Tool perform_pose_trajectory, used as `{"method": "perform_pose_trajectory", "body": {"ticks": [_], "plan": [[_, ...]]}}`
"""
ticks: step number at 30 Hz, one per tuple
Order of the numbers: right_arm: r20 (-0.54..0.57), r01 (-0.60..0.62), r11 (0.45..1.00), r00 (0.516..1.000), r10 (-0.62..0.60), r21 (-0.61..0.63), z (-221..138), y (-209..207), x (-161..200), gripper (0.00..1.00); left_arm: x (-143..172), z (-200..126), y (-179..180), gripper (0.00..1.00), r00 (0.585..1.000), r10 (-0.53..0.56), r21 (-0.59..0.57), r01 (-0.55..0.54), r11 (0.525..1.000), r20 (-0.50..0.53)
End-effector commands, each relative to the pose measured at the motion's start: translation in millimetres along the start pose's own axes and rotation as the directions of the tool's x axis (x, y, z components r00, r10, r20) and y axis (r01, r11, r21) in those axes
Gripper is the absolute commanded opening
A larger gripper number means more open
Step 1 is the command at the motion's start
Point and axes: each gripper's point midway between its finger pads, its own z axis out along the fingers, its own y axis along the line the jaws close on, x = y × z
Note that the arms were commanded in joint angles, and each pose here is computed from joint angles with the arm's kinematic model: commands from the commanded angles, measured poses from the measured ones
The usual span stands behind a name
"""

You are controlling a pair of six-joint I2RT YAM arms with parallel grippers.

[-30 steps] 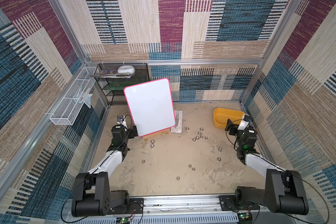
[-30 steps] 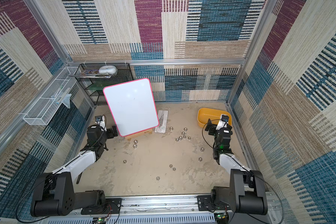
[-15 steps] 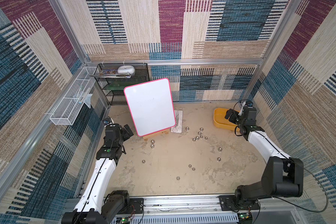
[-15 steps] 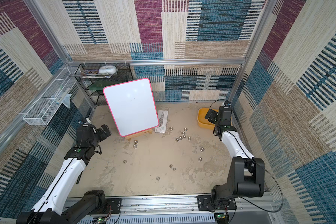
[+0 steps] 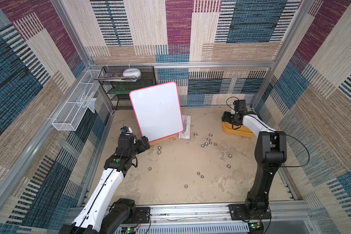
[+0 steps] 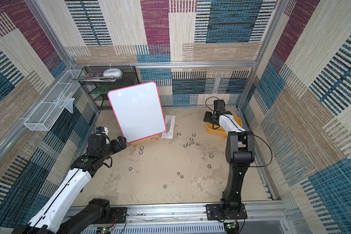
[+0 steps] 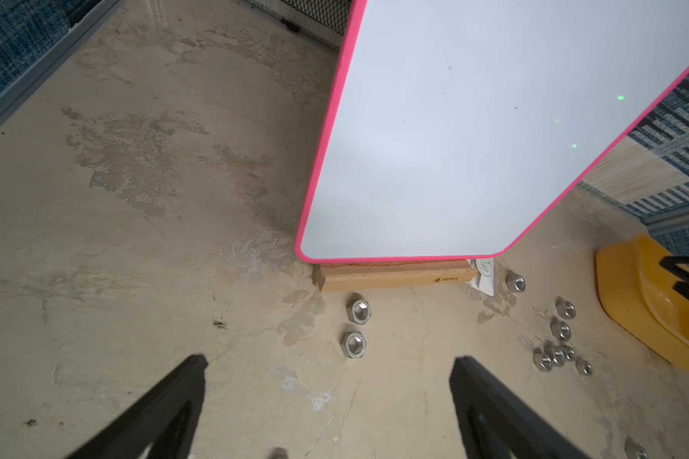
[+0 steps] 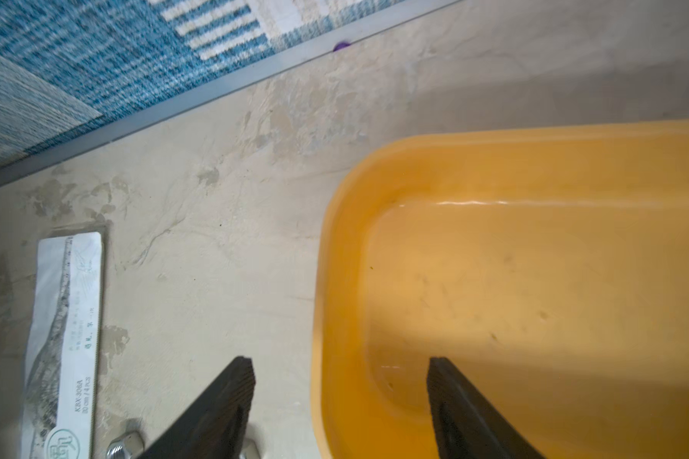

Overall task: Put the nuts on the desktop into the storage box
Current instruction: Move the storage box to the center of the board.

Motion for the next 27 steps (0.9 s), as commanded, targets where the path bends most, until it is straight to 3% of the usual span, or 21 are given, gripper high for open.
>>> {"method": "perform_pose_trajectory", "body": {"ticks": [1,4,9,20,27], "plan": [[-0.132,0.04,0.998,0.991,-0.033,0.046,15.3,-1.7,25.9,0.67,-0.1,-3.2,-8.5,1.0,1.0,0.015,0.02,-0.015,1.0,-0.006],[-0.17,0.042,0.999,0.985,-0.037,0.029,23.4,6.8,38.2,0.6,-1.1,-6.3,-19.0,1.0,0.998,0.055,0.038,-0.054,0.998,-0.009],[-0.193,0.056,0.998,0.98,-0.054,0.004,12.2,24.8,63.1,0.59,2.9,-5.1,-31.0,1.0,0.992,0.124,0.035,-0.123,0.992,-0.026],[-0.262,0.028,0.996,0.964,-0.049,-0.081,-27.8,59.8,133.1,0.58,11.5,2.9,-44.6,1.0,0.986,0.152,0.048,-0.149,0.988,-0.065],[-0.285,0.032,0.995,0.957,-0.059,-0.099,-32.2,78.5,159.6,0.6,16.5,3.3,-50.9,1.0,0.983,0.168,0.062,-0.163,0.985,-0.074]]}}
